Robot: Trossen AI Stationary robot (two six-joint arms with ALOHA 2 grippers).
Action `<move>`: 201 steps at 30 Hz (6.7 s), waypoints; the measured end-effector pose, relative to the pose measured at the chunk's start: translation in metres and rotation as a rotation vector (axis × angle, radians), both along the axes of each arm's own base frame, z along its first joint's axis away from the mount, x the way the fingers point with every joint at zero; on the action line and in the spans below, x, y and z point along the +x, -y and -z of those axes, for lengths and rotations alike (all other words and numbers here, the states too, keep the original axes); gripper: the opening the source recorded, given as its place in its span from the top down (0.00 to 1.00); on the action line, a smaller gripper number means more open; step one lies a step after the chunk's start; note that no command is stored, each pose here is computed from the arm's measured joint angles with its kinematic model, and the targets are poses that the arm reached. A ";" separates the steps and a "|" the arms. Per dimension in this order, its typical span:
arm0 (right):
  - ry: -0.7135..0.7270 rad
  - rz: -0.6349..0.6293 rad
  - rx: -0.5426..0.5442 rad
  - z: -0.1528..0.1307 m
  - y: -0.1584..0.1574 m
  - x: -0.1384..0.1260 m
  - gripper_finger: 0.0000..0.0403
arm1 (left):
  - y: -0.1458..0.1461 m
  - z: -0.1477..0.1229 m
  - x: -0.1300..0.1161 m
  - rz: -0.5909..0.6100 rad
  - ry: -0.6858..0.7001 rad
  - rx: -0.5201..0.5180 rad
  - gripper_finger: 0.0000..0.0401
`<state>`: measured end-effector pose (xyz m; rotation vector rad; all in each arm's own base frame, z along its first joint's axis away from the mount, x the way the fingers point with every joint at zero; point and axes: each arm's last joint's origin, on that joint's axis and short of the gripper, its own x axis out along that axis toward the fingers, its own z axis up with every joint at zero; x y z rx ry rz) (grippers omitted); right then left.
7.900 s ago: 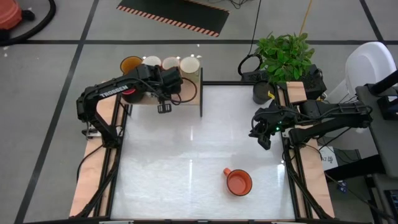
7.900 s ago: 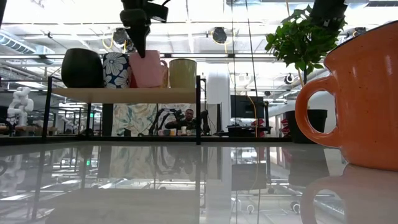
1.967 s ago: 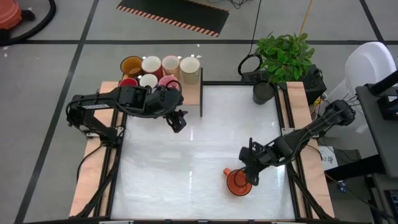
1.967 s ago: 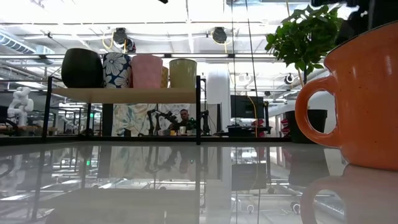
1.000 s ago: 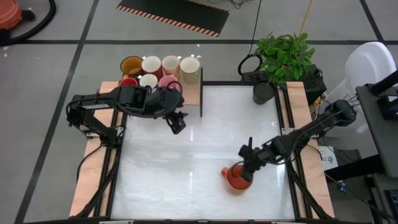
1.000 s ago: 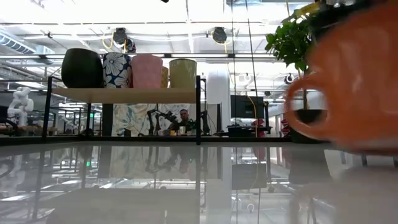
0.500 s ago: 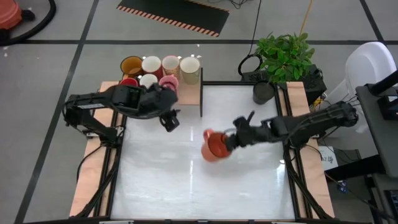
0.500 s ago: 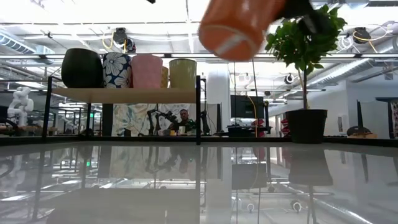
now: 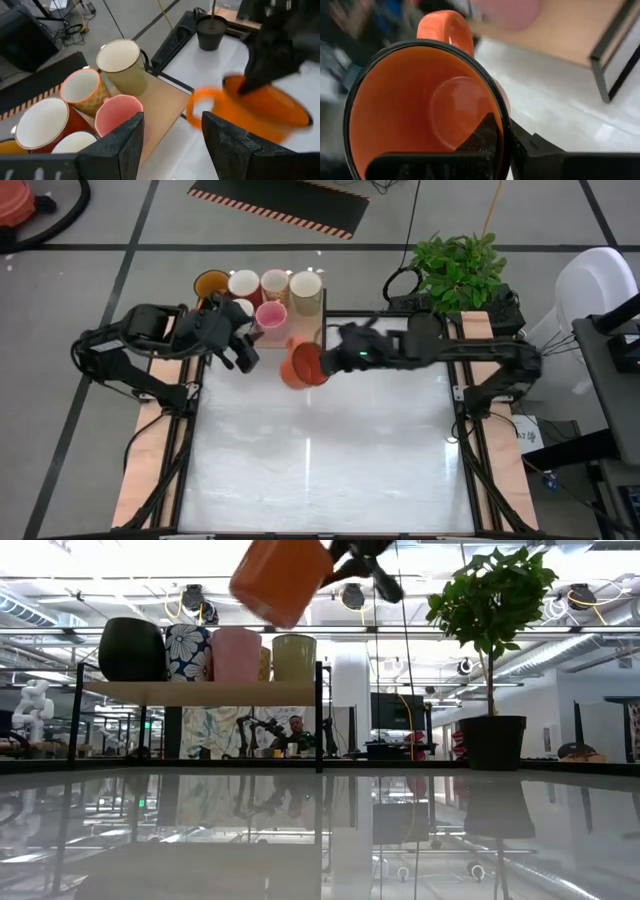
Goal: Place coffee mugs
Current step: Put the orange mug on the shelf, then return to Home Position
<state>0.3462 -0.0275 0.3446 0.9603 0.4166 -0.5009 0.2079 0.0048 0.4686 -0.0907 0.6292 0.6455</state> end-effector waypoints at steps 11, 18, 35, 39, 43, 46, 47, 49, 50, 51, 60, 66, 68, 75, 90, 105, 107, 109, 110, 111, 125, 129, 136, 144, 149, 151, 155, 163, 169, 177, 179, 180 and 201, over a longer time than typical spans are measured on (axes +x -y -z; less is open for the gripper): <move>-0.107 0.028 -0.183 -0.064 0.069 0.021 0.99 | 0.010 0.003 -0.002 0.010 -0.005 -0.033 0.49; -0.135 0.062 -0.196 -0.068 0.098 0.009 0.99 | 0.012 0.006 -0.007 -0.015 -0.053 -0.005 0.49; -0.277 -0.001 -0.205 -0.034 0.113 0.027 0.99 | 0.011 0.006 -0.008 -0.029 -0.054 -0.009 0.49; -0.276 -0.016 -0.207 -0.031 0.113 0.030 0.98 | 0.012 0.006 -0.008 -0.051 -0.031 -0.035 0.49; -0.284 -0.018 -0.222 -0.031 0.114 0.029 0.98 | 0.014 0.006 -0.008 -0.052 -0.021 -0.047 0.49; -0.286 -0.021 -0.227 -0.031 0.114 0.029 0.98 | 0.015 0.006 -0.008 -0.047 -0.020 -0.048 0.49; -0.286 -0.024 -0.229 -0.031 0.114 0.029 0.98 | 0.015 0.006 -0.008 -0.046 -0.020 -0.048 0.49; -0.288 -0.029 -0.232 -0.031 0.114 0.029 0.97 | 0.015 0.006 -0.008 -0.046 -0.020 -0.048 0.49; -0.289 -0.032 -0.235 -0.031 0.114 0.030 0.97 | 0.015 0.006 -0.008 -0.046 -0.020 -0.048 0.49; -0.290 -0.034 -0.238 -0.031 0.113 0.030 0.97 | 0.015 0.006 -0.008 -0.046 -0.020 -0.048 0.49; -0.299 -0.042 -0.248 -0.027 0.115 0.032 0.97 | 0.015 0.006 -0.008 -0.048 -0.018 -0.051 0.49; -0.308 -0.049 -0.251 -0.024 0.116 0.035 0.97 | 0.016 0.006 -0.008 -0.048 -0.015 -0.056 0.49; -0.317 -0.055 -0.254 -0.023 0.115 0.034 0.97 | 0.017 0.006 -0.008 -0.044 -0.014 -0.058 0.49; -0.341 -0.063 -0.249 -0.012 0.117 0.038 0.96 | 0.020 0.006 -0.008 -0.027 -0.013 -0.061 0.49; -0.337 -0.008 -0.278 -0.012 0.119 0.038 0.79 | 0.020 0.006 -0.008 -0.034 -0.009 -0.066 0.49; -0.201 -0.146 -0.416 -0.062 0.096 0.012 0.77 | 0.025 0.007 -0.010 -0.027 -0.017 -0.075 0.49; -0.212 -0.288 -0.468 -0.064 0.084 0.010 0.77 | 0.027 0.008 -0.011 -0.015 -0.029 -0.072 0.49; -0.225 -0.445 -0.523 -0.056 0.071 0.016 0.77 | 0.028 0.008 -0.011 -0.002 -0.039 -0.063 0.49; -0.225 -0.515 -0.543 -0.050 0.066 0.018 0.77 | 0.028 0.008 -0.011 0.006 -0.046 -0.056 0.49; -0.220 -0.579 -0.551 -0.043 0.061 0.021 0.78 | 0.028 0.008 -0.011 0.012 -0.051 -0.049 0.49; -0.209 -0.535 -0.642 0.036 0.055 0.042 0.98 | 0.028 0.007 -0.013 0.083 -0.097 0.011 0.49; -0.226 -0.506 -0.662 0.040 0.056 0.042 0.99 | 0.028 0.007 -0.013 0.059 -0.065 -0.056 0.49; -0.248 -0.514 -0.692 0.043 0.060 0.041 1.00 | 0.029 0.008 -0.013 0.048 -0.043 -0.116 0.49; -0.263 -0.468 -0.707 0.042 0.072 0.039 1.00 | 0.029 0.008 -0.013 0.049 -0.044 -0.119 0.49; -0.249 -0.448 -0.718 0.040 0.077 0.039 1.00 | 0.029 0.008 -0.013 0.051 -0.045 -0.117 0.49; -0.241 -0.442 -0.722 0.040 0.079 0.039 1.00 | 0.029 0.008 -0.013 0.051 -0.045 -0.117 0.49; -0.239 -0.432 -0.724 0.039 0.082 0.038 1.00 | 0.030 0.007 -0.012 0.052 -0.034 -0.118 0.49; -0.232 -0.428 -0.728 0.038 0.082 0.039 1.00 | 0.027 0.008 -0.010 0.036 -0.036 -0.117 0.49; -0.153 -0.458 -0.729 0.016 0.075 0.027 1.00 | 0.022 0.011 -0.011 0.028 -0.099 -0.091 0.49; -0.020 -0.504 -0.770 -0.044 0.061 -0.028 1.00 | 0.021 0.011 -0.024 -0.042 -0.083 -0.151 0.52; -0.002 -0.489 -0.787 -0.058 0.059 -0.044 1.00 | 0.024 0.008 -0.027 0.036 -0.103 -0.099 0.58; 0.011 -0.488 -0.800 -0.064 0.058 -0.052 1.00 | 0.024 0.006 -0.030 0.070 -0.112 -0.075 0.63; 0.511 -0.607 -1.024 -0.061 0.009 -0.161 1.00 | 0.034 0.020 -0.061 0.263 0.246 0.078 0.99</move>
